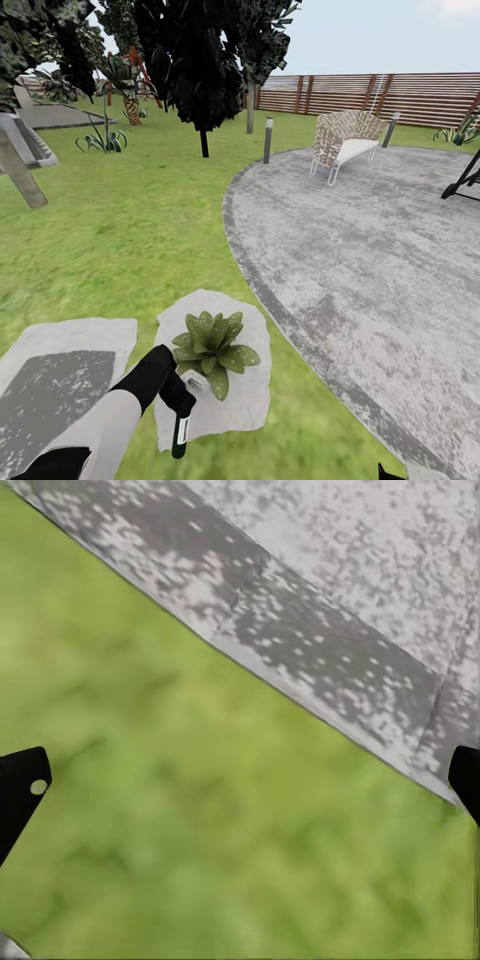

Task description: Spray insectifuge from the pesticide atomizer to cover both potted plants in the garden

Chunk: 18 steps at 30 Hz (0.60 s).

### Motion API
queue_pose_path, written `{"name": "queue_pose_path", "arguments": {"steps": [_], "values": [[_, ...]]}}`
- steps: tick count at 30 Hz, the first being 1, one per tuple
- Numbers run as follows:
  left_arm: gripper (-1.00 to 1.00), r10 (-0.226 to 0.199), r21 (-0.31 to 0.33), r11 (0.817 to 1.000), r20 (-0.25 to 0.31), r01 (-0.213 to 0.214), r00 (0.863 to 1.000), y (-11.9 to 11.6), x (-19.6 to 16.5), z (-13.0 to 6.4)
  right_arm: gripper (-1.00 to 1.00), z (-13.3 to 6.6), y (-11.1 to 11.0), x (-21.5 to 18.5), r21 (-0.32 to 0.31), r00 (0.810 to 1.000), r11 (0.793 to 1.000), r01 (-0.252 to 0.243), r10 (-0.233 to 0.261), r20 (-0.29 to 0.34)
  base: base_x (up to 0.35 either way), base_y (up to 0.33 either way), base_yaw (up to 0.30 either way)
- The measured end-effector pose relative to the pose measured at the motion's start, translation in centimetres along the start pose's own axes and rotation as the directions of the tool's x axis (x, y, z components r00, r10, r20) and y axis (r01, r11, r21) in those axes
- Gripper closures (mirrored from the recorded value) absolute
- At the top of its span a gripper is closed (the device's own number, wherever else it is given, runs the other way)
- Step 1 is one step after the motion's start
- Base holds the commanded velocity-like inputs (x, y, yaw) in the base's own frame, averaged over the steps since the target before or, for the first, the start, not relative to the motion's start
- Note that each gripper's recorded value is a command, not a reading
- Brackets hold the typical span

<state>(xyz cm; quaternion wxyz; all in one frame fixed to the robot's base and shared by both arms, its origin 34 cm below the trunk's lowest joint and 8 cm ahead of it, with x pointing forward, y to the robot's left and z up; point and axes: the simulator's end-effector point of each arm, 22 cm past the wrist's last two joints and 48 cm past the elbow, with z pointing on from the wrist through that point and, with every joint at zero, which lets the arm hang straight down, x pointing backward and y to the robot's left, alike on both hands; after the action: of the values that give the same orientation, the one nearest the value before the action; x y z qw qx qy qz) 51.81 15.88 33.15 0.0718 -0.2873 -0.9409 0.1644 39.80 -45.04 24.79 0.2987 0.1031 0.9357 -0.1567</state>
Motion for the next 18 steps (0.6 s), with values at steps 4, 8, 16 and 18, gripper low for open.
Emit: {"name": "queue_pose_path", "arguments": {"steps": [4,8,16,18], "values": [[1.00,0.000,0.000,1.000,0.000,0.000,1.000,0.0,0.0,0.0,-1.00,0.0,0.0,0.0,0.000,1.000,1.000,0.000,0.000,0.000,0.000,-0.313,0.038],[1.00,-0.003,-0.003,1.000,0.000,0.003,1.000,0.2,0.1,0.0,-1.00,0.0,0.0,0.0,0.000,1.000,1.000,0.000,0.000,0.000,0.050,-0.313,0.048],[1.00,-0.015,0.006,1.000,-0.014,0.015,1.000,0.1,1.3,0.8,-1.00,0.0,0.0,0.0,0.000,1.000,1.000,0.000,0.000,-0.001,-0.074,-0.303,0.261],[1.00,-0.021,0.011,1.000,-0.029,0.021,0.999,-0.3,2.3,1.6,-1.00,0.0,0.0,0.0,0.000,1.000,1.000,0.000,0.000,-0.001,-0.156,-0.165,0.277]]}}
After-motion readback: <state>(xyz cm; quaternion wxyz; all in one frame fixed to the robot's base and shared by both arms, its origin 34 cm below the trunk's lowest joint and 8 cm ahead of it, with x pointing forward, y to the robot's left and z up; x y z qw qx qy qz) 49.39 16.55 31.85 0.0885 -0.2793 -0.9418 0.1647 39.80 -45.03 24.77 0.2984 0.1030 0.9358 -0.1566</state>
